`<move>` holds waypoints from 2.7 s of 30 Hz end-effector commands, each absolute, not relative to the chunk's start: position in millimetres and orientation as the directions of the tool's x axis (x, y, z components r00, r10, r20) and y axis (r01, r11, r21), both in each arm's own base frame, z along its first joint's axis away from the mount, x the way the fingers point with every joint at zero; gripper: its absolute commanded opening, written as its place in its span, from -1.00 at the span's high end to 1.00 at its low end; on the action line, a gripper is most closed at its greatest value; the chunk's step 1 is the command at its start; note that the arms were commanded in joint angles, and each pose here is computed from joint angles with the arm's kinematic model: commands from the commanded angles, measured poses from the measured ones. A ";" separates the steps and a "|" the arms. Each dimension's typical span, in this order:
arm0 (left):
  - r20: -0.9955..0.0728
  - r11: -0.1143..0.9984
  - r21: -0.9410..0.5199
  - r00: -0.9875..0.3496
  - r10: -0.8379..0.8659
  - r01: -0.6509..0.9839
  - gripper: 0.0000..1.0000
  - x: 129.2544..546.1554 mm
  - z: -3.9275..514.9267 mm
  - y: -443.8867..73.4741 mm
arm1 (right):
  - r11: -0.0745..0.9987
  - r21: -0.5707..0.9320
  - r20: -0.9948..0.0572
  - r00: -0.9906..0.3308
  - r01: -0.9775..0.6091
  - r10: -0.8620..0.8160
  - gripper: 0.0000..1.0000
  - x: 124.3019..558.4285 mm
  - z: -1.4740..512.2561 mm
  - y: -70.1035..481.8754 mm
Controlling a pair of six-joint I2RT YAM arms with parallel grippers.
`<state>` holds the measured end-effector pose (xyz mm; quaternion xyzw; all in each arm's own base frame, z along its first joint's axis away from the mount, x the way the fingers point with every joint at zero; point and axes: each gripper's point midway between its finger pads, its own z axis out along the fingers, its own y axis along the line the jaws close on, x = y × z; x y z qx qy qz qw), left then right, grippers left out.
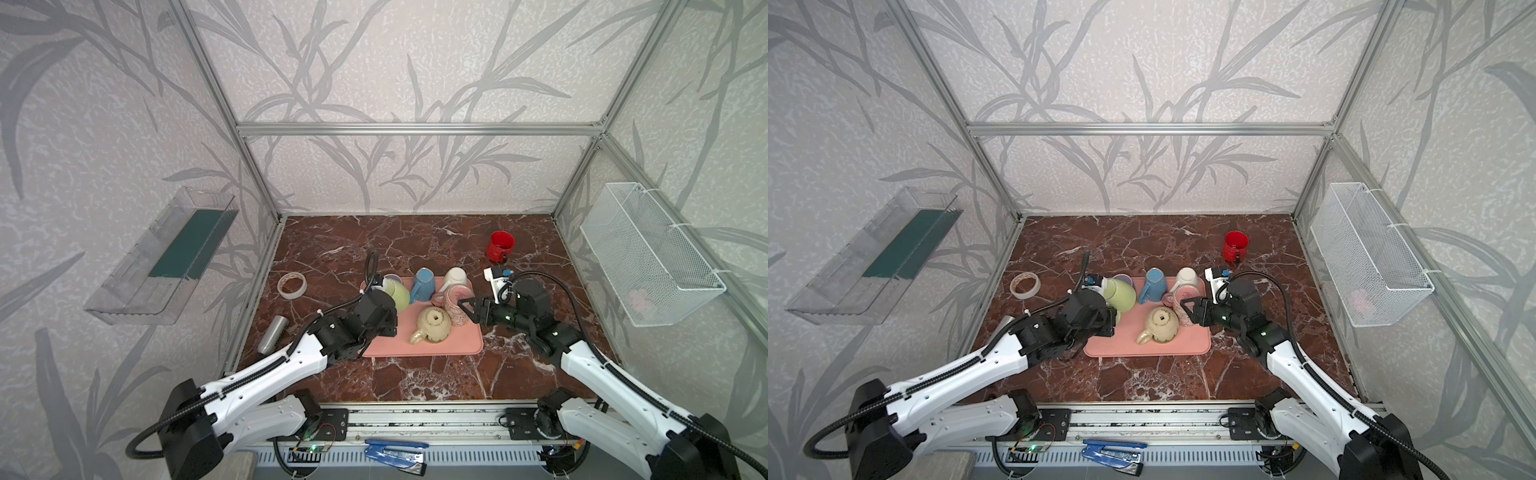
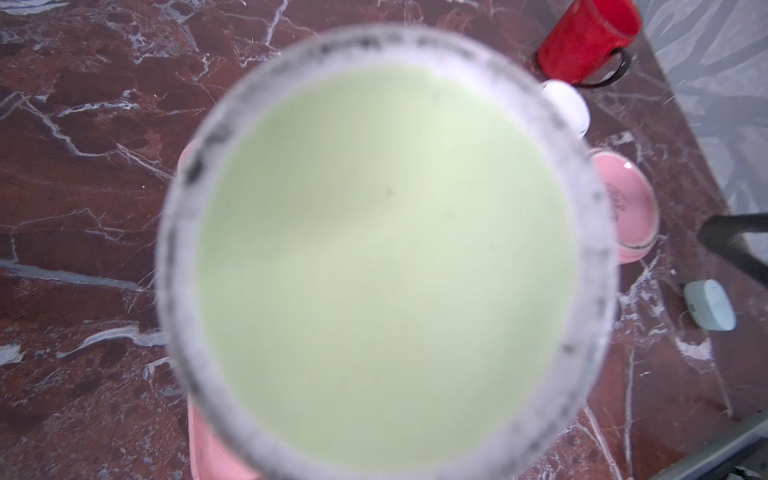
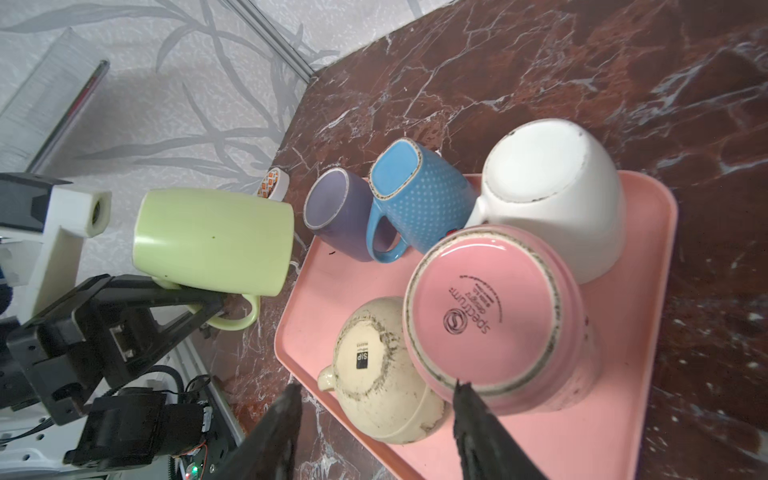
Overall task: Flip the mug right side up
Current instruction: 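Lift the light green mug with the left gripper and tilt it toward the right gripper, then hold the green mug sideways with the left gripper while the right gripper grips its rim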
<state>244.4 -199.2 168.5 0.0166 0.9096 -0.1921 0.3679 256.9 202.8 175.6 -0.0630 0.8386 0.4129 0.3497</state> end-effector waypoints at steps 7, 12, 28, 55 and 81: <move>-0.707 0.742 -0.594 -0.642 -0.298 0.310 1.00 262.5 231.0 -223.3 | 0.424 0.755 -0.623 -0.748 -0.500 0.228 -0.18 255.2 210.3 232.3; -0.687 0.613 -0.684 -0.630 -0.361 0.395 1.00 262.7 256.2 -238.7 | 0.323 0.788 -0.603 -0.764 -0.524 0.232 -0.19 255.3 221.9 243.5; -0.628 0.332 -0.774 -0.586 -0.513 0.539 1.00 272.5 316.0 -253.8 | 0.142 0.829 -0.558 -0.791 -0.540 0.252 -0.22 263.7 246.2 260.6; -0.610 0.226 -0.767 -0.575 -0.545 0.600 1.00 283.3 327.3 -268.8 | -0.055 0.852 -0.480 -0.818 -0.521 0.317 0.02 298.3 265.2 278.3; -0.587 0.127 -0.767 -0.609 -0.533 0.629 1.00 292.0 331.5 -288.5 | -0.100 0.834 -0.493 -0.815 -0.542 0.306 0.30 299.9 286.1 294.7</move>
